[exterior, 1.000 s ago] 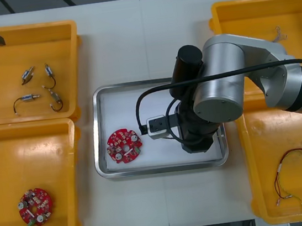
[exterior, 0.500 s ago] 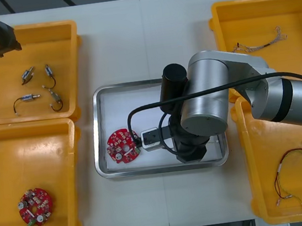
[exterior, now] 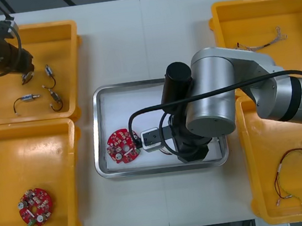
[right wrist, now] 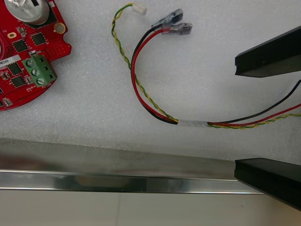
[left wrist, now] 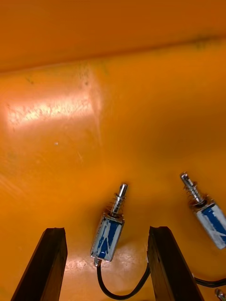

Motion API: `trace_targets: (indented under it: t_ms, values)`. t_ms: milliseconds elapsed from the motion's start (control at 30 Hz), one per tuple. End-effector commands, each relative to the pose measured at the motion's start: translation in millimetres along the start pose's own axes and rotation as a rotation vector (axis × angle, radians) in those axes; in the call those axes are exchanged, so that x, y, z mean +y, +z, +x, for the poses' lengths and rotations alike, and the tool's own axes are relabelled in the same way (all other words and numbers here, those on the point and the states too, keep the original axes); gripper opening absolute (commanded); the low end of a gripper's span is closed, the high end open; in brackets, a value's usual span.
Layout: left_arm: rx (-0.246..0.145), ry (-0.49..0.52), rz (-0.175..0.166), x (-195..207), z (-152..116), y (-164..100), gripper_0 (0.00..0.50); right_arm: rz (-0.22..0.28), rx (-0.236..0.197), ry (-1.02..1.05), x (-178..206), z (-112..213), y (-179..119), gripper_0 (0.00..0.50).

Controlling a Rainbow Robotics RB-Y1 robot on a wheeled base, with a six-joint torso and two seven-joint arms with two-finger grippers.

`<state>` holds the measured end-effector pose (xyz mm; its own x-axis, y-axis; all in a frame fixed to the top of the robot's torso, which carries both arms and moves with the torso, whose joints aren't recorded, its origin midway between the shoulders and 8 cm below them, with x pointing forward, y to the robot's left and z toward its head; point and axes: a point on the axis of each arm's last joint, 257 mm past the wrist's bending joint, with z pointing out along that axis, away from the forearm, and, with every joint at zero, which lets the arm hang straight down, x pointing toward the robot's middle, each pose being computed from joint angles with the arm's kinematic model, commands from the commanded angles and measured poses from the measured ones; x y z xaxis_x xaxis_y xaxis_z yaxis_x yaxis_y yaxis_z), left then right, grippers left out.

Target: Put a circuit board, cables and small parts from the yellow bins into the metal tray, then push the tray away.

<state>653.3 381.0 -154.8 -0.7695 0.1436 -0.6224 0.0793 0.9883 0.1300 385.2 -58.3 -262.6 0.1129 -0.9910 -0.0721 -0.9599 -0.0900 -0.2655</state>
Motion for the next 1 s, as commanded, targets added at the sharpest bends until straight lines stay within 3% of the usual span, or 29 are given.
trace_targets:
  t_ms: [33, 100, 500, 600, 667, 767, 867, 1000]
  values:
    - [-0.043, -0.019, -0.001, -15.7, -22.3, 1.7, 0.5, 0.078, -0.02, 0.11, -22.8, 3.3, -44.7, 0.5]
    - [-0.054, -0.016, -0.007, -15.9, -22.6, 6.0, 0.5, 0.086, -0.027, 0.163, -23.4, 5.5, -53.7, 0.5]
    - [-0.026, -0.038, 0.009, -22.6, -9.8, 17.5, 0.5, 0.134, -0.065, 0.564, -33.3, 43.4, -101.7, 0.5]
    - [-0.022, -0.037, 0.006, -20.6, -7.7, 18.6, 0.386, 0.151, -0.058, 0.661, -35.1, 59.7, -110.0, 0.5]
    - [-0.019, -0.036, 0.004, -18.7, -6.3, 19.2, 0.206, 0.16, -0.056, 0.734, -35.1, 71.8, -116.1, 0.5]
    - [-0.016, -0.033, -0.001, -15.5, -4.9, 19.4, 0.051, 0.171, -0.041, 0.826, -34.4, 90.7, -121.9, 0.5]
    - [-0.015, -0.028, -0.002, -14.9, -4.6, 19.5, 0.001, 0.185, -0.043, 0.907, -35.6, 106.6, -128.9, 0.5]
    - [-0.015, -0.021, -0.003, -14.6, -4.6, 19.5, 0.0, 0.192, -0.056, 0.989, -36.8, 124.3, -136.3, 0.5]
